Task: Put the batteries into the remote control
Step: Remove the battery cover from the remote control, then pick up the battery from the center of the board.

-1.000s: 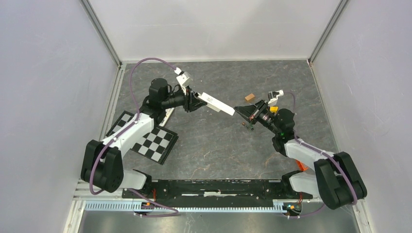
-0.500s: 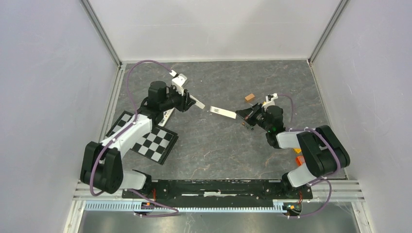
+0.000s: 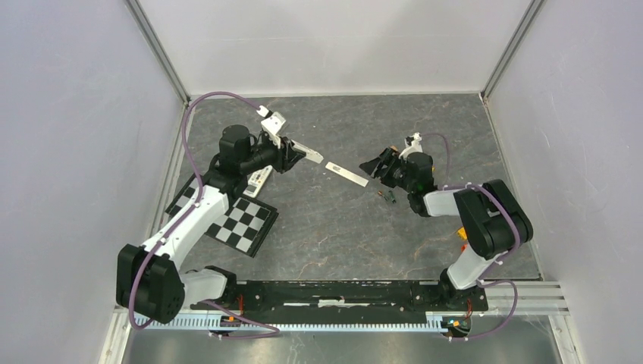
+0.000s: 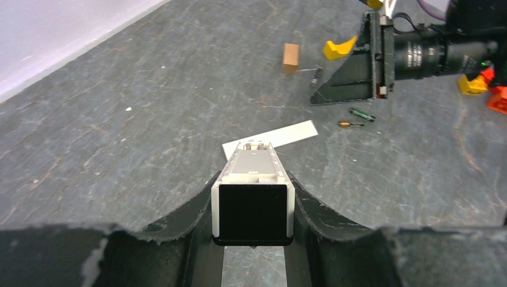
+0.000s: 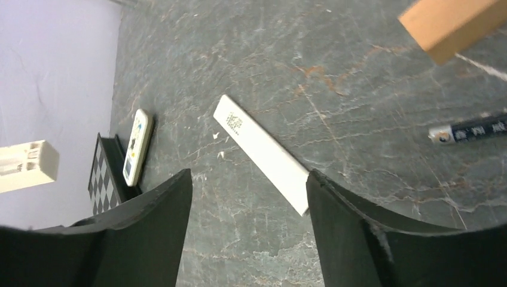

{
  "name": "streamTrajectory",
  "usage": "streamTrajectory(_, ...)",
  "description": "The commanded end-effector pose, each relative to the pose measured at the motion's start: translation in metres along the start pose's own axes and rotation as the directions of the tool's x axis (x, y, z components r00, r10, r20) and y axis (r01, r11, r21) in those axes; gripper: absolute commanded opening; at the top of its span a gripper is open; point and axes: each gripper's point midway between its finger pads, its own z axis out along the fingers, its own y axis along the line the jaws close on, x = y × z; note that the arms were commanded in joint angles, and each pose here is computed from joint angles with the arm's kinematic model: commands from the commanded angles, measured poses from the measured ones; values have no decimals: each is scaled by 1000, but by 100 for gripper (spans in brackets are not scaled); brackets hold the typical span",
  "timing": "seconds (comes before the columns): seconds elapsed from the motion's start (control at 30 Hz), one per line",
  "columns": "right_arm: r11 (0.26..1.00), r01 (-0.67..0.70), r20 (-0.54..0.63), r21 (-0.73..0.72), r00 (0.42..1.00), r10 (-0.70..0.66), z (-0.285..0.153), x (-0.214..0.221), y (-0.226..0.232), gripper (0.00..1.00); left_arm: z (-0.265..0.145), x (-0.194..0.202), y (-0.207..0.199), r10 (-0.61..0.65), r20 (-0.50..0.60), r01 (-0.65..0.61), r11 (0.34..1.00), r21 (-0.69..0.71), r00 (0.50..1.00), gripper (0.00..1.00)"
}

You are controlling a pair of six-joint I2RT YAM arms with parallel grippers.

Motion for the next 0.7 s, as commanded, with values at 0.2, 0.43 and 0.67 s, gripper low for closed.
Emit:
streamTrajectory(0.2, 616, 539, 249, -575, 832, -496, -87, -22, 153, 95, -29, -65, -73, 77, 151, -129, 919, 373, 986, 2)
streamTrajectory(0.43, 198, 667, 439, -718, 655, -615, -150, 24, 219, 98, -58, -74, -116, 81, 206, -189, 786, 589, 975, 2)
streamTrajectory(0.67, 80, 705, 422, -705, 507, -752, -138, 39, 233, 98, -87, -77, -143, 98, 268, -264, 664, 700, 958, 2)
